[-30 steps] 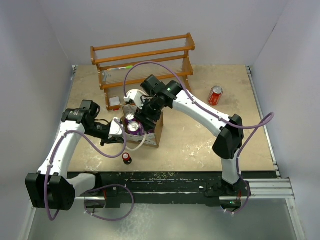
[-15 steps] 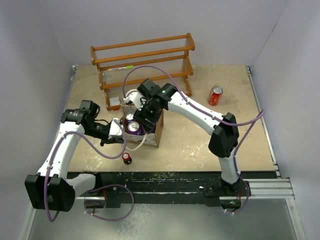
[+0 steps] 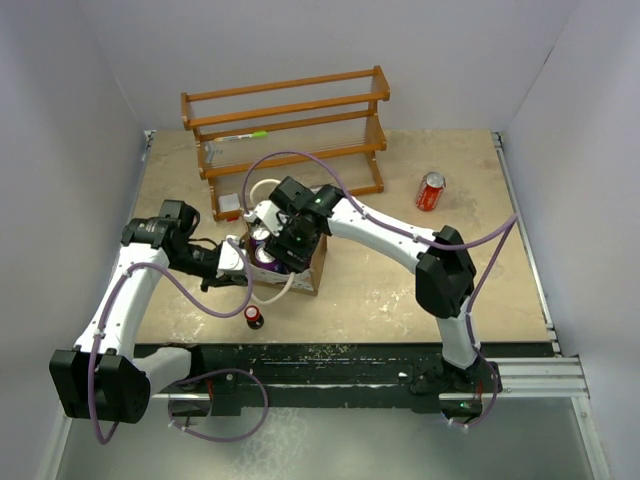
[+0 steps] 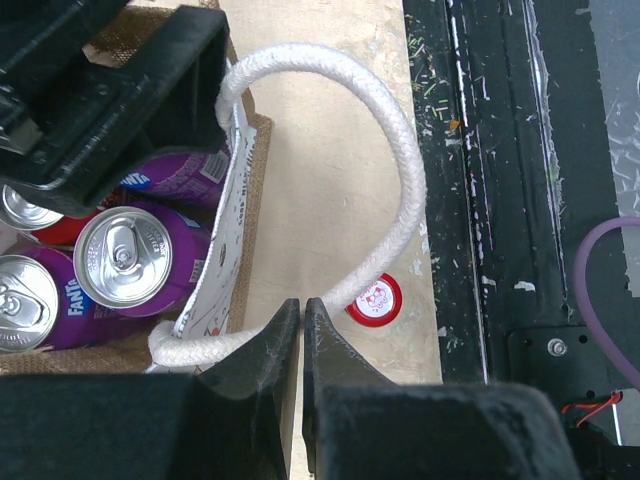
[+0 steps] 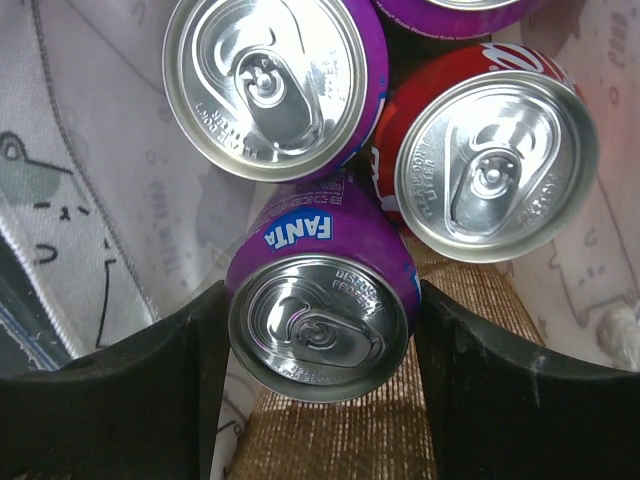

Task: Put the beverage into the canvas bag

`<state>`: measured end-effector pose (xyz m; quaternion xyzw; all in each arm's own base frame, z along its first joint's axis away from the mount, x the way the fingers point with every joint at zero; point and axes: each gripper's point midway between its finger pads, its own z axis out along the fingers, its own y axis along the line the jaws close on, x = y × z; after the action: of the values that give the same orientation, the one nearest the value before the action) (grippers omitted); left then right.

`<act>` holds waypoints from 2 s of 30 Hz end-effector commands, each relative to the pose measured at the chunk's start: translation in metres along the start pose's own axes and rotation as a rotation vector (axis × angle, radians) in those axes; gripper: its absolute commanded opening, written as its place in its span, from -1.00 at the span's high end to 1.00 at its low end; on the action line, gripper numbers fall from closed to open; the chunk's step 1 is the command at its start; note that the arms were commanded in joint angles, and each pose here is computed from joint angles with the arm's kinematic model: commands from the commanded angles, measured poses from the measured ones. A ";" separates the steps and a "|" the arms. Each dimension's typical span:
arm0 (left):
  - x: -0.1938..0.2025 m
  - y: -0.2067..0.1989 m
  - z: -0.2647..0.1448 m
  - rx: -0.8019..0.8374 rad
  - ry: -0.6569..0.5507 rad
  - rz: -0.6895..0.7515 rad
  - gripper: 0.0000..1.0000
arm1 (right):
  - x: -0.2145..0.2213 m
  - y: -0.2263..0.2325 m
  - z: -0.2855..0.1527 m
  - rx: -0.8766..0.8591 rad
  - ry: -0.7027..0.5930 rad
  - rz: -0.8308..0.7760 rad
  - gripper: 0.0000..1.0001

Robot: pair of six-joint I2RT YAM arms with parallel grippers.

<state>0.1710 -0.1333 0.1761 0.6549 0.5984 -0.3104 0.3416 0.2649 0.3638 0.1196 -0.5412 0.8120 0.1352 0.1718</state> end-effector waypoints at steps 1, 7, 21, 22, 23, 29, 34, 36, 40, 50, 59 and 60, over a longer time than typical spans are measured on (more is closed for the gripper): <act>-0.020 0.008 -0.005 -0.027 -0.055 0.050 0.85 | -0.025 -0.003 -0.028 0.059 -0.138 -0.004 0.96; -0.021 0.010 -0.005 -0.033 -0.059 0.048 0.84 | -0.019 -0.005 -0.017 0.072 -0.137 -0.001 0.83; -0.023 0.013 -0.005 -0.040 -0.063 0.051 0.82 | -0.007 0.004 0.003 0.030 -0.100 -0.011 0.62; -0.023 0.013 -0.005 -0.041 -0.063 0.052 0.82 | -0.006 0.003 0.004 0.032 -0.097 -0.013 0.60; -0.023 0.014 -0.005 -0.042 -0.063 0.053 0.82 | -0.005 0.002 0.005 0.035 -0.094 -0.015 0.58; -0.027 0.014 -0.007 -0.046 -0.069 0.058 0.81 | -0.004 0.003 0.005 0.031 -0.084 -0.027 0.31; -0.031 0.015 -0.008 -0.047 -0.083 0.058 0.81 | -0.004 0.005 0.002 0.018 -0.076 -0.044 0.19; -0.031 0.016 -0.008 -0.047 -0.083 0.059 0.81 | -0.003 0.007 0.001 0.008 -0.071 -0.052 0.14; -0.032 0.016 -0.008 -0.048 -0.083 0.062 0.81 | -0.005 0.007 -0.002 0.011 -0.075 -0.056 0.01; -0.032 0.016 -0.009 -0.052 -0.078 0.066 0.81 | -0.008 0.007 -0.004 0.010 -0.084 -0.059 -0.20; -0.031 0.017 -0.009 -0.053 -0.073 0.067 0.82 | -0.011 0.007 -0.010 0.017 -0.094 -0.070 -0.35; -0.031 0.016 -0.009 -0.053 -0.073 0.066 0.82 | -0.011 0.007 -0.011 0.018 -0.096 -0.072 -0.37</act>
<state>0.1813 -0.1384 0.1925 0.6514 0.5890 -0.3059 0.3677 0.2633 0.3656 0.1016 -0.5529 0.8002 0.1300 0.1928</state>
